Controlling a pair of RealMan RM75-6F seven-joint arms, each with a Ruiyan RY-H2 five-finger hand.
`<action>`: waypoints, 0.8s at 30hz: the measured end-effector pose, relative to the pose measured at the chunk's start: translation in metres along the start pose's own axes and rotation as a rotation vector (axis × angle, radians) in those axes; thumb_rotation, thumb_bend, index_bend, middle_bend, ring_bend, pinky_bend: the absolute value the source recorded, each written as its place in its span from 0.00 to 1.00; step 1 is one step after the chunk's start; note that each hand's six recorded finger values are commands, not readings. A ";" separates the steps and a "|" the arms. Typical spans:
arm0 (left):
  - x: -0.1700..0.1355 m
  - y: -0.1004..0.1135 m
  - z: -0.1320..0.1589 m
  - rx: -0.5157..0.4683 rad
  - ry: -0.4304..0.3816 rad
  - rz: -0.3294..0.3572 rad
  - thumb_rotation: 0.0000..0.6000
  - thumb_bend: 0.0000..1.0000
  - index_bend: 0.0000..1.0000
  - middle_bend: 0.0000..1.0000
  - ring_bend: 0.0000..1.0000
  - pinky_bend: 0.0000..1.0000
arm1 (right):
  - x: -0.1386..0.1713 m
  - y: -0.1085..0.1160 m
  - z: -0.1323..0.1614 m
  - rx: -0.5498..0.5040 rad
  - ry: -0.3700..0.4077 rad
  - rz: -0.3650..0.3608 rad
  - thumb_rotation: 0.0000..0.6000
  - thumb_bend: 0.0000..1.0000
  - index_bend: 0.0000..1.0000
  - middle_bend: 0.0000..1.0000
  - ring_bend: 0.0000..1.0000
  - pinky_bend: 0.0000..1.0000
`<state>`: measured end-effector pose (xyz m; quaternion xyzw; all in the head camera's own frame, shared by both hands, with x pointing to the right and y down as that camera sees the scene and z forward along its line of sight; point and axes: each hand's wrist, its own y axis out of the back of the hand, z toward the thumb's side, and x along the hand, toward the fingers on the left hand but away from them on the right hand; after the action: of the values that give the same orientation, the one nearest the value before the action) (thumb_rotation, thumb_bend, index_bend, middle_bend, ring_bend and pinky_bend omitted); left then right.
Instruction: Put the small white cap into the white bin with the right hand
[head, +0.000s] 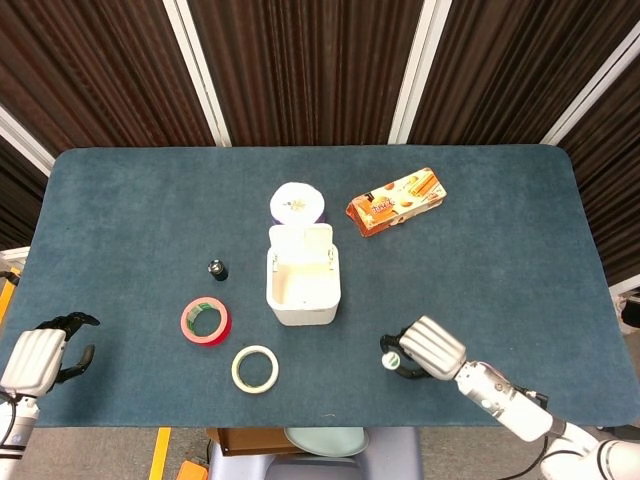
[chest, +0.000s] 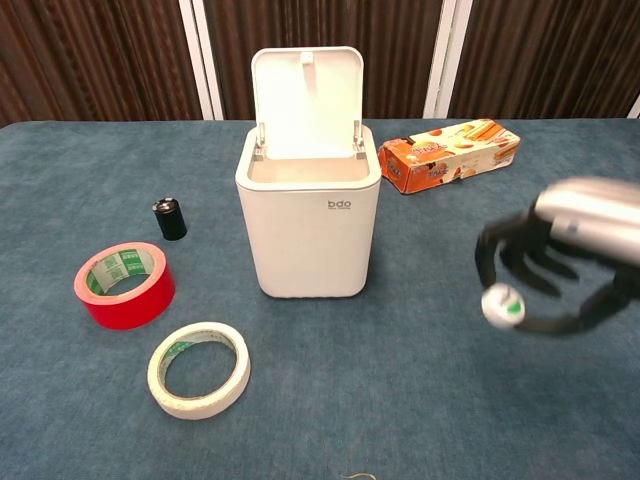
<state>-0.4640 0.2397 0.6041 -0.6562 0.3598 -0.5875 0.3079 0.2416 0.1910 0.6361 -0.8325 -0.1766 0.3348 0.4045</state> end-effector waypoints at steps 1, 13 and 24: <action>0.000 0.000 0.000 0.001 0.000 -0.001 1.00 0.45 0.35 0.33 0.35 0.43 | -0.001 0.009 0.002 0.002 0.002 -0.031 1.00 0.40 0.65 0.86 0.84 1.00; 0.001 -0.002 0.001 0.006 0.001 -0.006 1.00 0.45 0.35 0.33 0.35 0.43 | -0.059 0.090 0.011 0.026 -0.051 -0.236 1.00 0.40 0.63 0.86 0.84 1.00; -0.001 -0.002 0.002 0.001 -0.011 -0.009 1.00 0.45 0.35 0.33 0.35 0.43 | -0.147 0.068 0.023 0.064 -0.073 -0.221 1.00 0.40 0.62 0.86 0.84 1.00</action>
<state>-0.4614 0.2411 0.6048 -0.6608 0.3549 -0.5856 0.3075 0.1225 0.0797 0.6328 -0.7817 -0.2714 0.3238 0.4587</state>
